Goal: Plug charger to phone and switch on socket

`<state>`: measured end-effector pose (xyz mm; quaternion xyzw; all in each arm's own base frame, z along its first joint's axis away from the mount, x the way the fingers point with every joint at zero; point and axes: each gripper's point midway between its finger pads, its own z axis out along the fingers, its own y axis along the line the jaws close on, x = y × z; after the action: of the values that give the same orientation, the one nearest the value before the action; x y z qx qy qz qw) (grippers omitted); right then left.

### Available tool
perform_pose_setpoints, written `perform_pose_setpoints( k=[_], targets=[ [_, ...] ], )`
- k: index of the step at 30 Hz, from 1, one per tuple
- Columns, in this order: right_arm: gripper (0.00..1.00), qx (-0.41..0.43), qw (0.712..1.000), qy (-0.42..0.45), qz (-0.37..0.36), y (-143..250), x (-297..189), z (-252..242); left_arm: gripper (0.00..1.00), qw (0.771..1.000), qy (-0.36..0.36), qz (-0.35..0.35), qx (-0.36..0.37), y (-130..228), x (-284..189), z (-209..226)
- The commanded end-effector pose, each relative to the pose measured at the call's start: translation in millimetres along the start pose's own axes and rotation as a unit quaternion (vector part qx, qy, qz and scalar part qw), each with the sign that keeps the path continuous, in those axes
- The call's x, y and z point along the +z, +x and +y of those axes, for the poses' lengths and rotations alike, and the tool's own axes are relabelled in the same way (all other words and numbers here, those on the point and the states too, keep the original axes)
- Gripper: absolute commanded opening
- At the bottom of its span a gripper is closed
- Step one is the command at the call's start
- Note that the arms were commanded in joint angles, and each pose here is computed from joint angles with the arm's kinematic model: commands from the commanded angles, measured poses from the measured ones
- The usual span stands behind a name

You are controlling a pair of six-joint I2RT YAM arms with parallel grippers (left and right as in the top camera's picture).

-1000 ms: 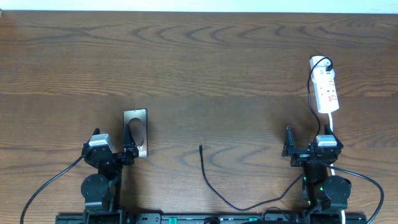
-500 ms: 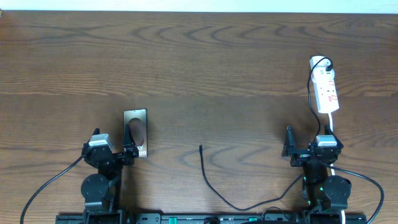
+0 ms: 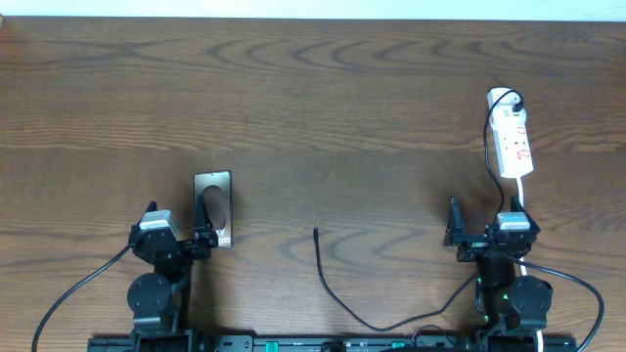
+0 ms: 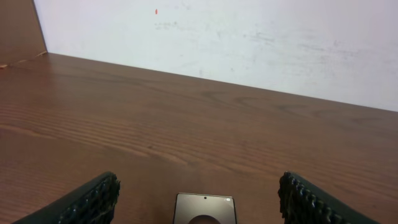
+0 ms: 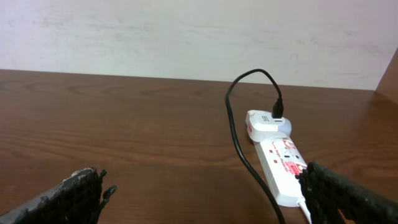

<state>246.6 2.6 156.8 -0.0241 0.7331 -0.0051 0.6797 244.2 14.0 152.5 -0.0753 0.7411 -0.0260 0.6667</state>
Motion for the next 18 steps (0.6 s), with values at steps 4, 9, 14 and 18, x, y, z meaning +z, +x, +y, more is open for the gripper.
perform_pose_setpoints(
  k=[4,9,14,18],
  targets=[
    [0.99,0.003,1.000,0.007,-0.001,0.2,-0.5,-2.7,0.83,1.000,-0.017,0.021,0.000,15.6,1.0,7.1],
    [0.99,0.003,1.000,0.007,-0.001,0.2,-0.5,-2.7,0.83,1.000,-0.017,0.021,0.000,15.6,1.0,7.1],
    [0.99,0.003,1.000,0.008,-0.001,0.2,-0.5,-2.8,0.83,1.000,-0.016,0.017,0.000,13.5,1.0,6.9],
    [0.99,0.003,1.000,0.007,-0.001,0.2,-0.5,-2.7,0.82,1.000,-0.016,0.021,0.000,15.1,1.0,6.9]
  ],
)
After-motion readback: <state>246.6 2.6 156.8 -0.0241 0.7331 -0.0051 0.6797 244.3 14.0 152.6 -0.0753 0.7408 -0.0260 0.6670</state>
